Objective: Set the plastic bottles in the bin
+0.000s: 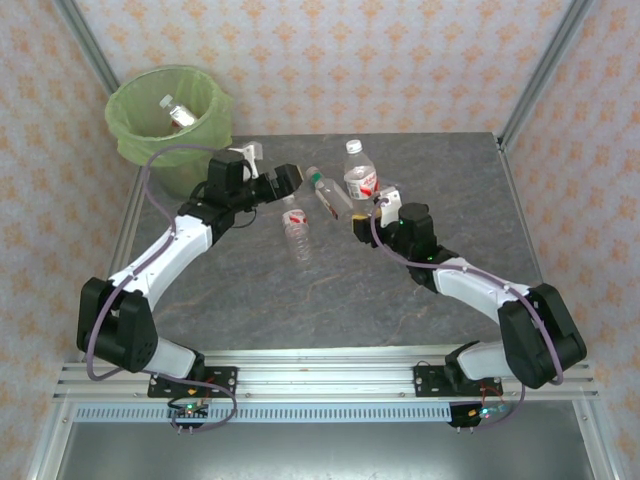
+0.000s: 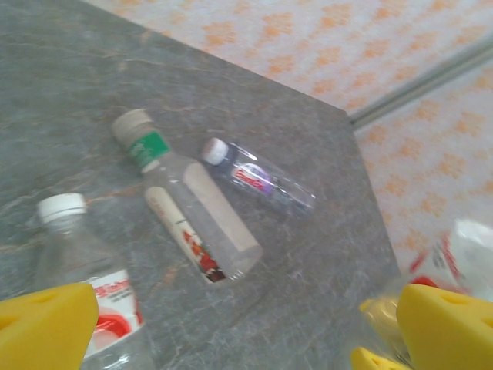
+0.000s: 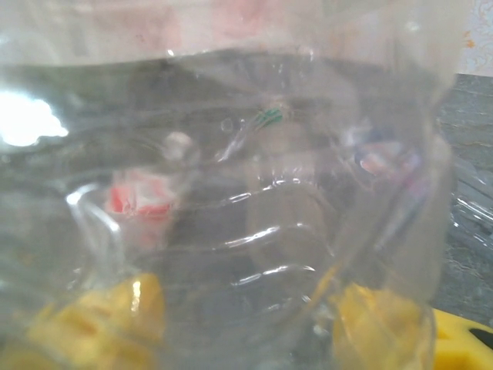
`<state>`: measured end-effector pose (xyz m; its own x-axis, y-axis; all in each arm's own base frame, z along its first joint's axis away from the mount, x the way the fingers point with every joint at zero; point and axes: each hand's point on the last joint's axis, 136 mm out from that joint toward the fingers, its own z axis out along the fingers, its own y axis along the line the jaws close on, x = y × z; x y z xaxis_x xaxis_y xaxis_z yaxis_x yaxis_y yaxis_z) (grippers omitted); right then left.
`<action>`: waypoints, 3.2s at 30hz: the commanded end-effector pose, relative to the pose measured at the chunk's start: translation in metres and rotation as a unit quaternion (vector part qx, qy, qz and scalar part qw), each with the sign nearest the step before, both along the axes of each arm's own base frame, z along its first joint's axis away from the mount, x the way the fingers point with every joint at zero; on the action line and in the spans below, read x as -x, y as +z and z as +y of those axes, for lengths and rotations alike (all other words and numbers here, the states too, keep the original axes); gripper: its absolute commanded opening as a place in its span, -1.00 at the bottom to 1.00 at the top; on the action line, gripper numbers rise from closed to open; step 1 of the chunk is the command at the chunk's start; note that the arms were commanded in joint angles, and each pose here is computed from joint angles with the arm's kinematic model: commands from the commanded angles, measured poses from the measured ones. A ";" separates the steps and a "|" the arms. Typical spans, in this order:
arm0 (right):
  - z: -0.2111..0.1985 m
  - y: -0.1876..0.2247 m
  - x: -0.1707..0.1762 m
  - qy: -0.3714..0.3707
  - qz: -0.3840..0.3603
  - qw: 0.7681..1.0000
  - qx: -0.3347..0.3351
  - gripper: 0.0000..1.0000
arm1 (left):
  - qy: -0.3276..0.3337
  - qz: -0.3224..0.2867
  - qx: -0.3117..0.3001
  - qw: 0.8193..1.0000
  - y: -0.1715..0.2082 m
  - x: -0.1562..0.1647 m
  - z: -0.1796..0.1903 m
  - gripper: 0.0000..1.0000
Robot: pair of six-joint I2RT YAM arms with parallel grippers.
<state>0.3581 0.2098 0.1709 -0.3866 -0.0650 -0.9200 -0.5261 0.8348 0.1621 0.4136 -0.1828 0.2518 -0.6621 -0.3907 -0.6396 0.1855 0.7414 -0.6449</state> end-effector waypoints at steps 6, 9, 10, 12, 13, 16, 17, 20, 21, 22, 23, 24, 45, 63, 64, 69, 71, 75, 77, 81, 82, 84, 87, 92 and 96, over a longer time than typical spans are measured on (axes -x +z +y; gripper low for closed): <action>0.028 0.037 -0.008 0.011 -0.024 0.998 -0.056 0.15 | -0.144 -0.127 -0.018 0.981 0.051 0.036 -0.062 1.00; 0.037 0.038 -0.010 0.020 -0.005 0.997 -0.079 0.16 | -0.170 -0.142 -0.035 0.975 0.053 0.046 -0.078 1.00; 0.040 0.038 -0.011 0.022 0.001 0.996 -0.085 0.16 | -0.171 -0.144 -0.041 0.974 0.054 0.046 -0.081 1.00; 0.044 0.037 -0.011 0.026 0.005 0.996 -0.088 0.16 | -0.164 -0.144 -0.052 0.975 0.053 0.045 -0.084 1.00; 0.046 0.036 -0.010 0.029 0.006 0.996 -0.088 0.16 | -0.158 -0.144 -0.057 0.975 0.052 0.043 -0.084 1.00; 0.052 0.035 -0.008 0.040 0.011 0.995 -0.089 0.16 | -0.143 -0.135 -0.070 0.978 0.048 0.034 -0.084 1.00; 0.054 0.035 -0.008 0.044 0.013 0.995 -0.091 0.17 | -0.146 -0.134 -0.069 0.978 0.049 0.033 -0.086 1.00; 0.059 0.035 -0.006 0.051 0.020 0.994 -0.098 0.17 | -0.150 -0.136 -0.064 0.977 0.050 0.027 -0.093 1.00; 0.061 0.036 -0.005 0.054 0.021 0.993 -0.104 0.17 | -0.148 -0.136 -0.064 0.977 0.050 0.025 -0.094 1.00; 0.062 0.038 -0.004 0.058 0.020 0.992 -0.110 0.17 | -0.149 -0.136 -0.064 0.977 0.049 0.022 -0.096 0.99; 0.063 0.039 -0.003 0.060 0.021 0.991 -0.115 0.17 | -0.150 -0.135 -0.064 0.977 0.049 0.019 -0.098 0.99; 0.064 0.039 -0.003 0.062 0.021 0.991 -0.118 0.17 | -0.151 -0.133 -0.064 0.977 0.047 0.016 -0.099 0.98; 0.089 0.053 0.011 0.102 0.013 0.988 -0.117 0.21 | -0.120 -0.084 -0.077 0.986 0.018 -0.022 -0.113 0.45; 0.085 0.043 0.027 0.127 0.018 0.988 -0.088 0.69 | -0.079 -0.078 -0.083 0.990 0.024 -0.026 -0.099 0.31; 0.085 0.043 0.028 0.128 0.016 0.988 -0.087 0.78 | -0.078 -0.078 -0.083 0.990 0.025 -0.026 -0.099 0.31; 0.085 0.043 0.038 0.150 0.010 0.986 -0.079 0.98 | -0.066 -0.072 -0.077 0.992 0.026 -0.029 -0.093 0.31; 0.082 0.042 0.040 0.147 0.010 0.987 -0.070 0.98 | -0.062 -0.072 -0.073 0.993 0.027 -0.031 -0.090 0.30; 0.075 0.040 0.043 0.141 0.005 0.988 -0.055 0.98 | -0.055 -0.071 -0.068 0.994 0.028 -0.032 -0.084 0.25; 0.072 0.039 0.045 0.141 0.000 0.989 -0.045 0.98 | -0.051 -0.071 -0.065 0.994 0.029 -0.033 -0.080 0.25; 0.063 0.039 0.048 0.137 -0.014 0.990 -0.010 0.98 | -0.040 -0.073 -0.066 0.994 0.033 -0.034 -0.069 0.22; 0.059 0.039 0.049 0.133 -0.019 0.991 -0.001 0.98 | -0.036 -0.073 -0.067 0.994 0.034 -0.034 -0.065 0.21; 0.052 0.041 0.049 0.125 -0.028 0.992 0.008 0.98 | -0.029 -0.074 -0.068 0.994 0.035 -0.035 -0.059 0.21; 0.044 0.045 0.049 0.113 -0.037 0.993 0.014 0.98 | -0.019 -0.075 -0.072 0.994 0.037 -0.035 -0.048 0.21; 0.025 0.050 0.034 0.043 -0.065 0.997 0.013 0.98 | -0.004 -0.078 -0.083 0.993 0.040 -0.035 -0.034 0.21; 0.004 0.056 0.019 -0.034 -0.088 0.996 0.008 0.98 | 0.005 -0.083 -0.088 0.993 0.046 -0.035 -0.023 0.21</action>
<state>0.3220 0.2363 0.2089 -0.2911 -0.1299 -0.9478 -0.6127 0.7862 0.0804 0.4536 -0.2195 0.2843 -0.5697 -0.2681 -0.7769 0.2776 0.8269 -0.4890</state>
